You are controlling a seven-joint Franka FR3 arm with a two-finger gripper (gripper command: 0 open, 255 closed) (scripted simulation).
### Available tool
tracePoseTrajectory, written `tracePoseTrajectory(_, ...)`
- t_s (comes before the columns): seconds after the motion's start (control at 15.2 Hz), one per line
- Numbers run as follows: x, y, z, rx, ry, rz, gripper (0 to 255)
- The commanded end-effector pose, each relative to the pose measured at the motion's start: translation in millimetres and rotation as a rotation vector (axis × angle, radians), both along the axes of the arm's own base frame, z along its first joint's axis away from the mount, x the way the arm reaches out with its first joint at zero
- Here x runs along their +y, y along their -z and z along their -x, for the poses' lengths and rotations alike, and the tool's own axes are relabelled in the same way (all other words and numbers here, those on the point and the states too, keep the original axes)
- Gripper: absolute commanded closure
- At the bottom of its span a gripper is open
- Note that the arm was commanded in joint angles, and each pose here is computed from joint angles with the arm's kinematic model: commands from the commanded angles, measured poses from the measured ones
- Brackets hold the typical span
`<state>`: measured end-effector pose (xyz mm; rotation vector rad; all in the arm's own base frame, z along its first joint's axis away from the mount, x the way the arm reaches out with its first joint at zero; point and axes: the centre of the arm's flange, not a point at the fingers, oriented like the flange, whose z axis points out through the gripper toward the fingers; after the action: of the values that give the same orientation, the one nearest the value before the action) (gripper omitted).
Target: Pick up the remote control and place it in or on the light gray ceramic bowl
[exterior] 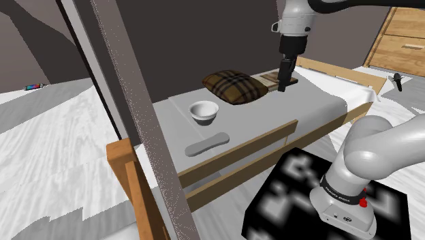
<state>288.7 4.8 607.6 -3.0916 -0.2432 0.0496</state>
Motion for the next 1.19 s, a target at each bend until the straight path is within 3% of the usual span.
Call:
tracePoseTrajectory(0.0,0.0,0.0,0.0,0.000,0.000,0.000,0)
tracePoseTrajectory(1.12,81.3,143.1,-149.1,-0.033,-0.621,0.023,0)
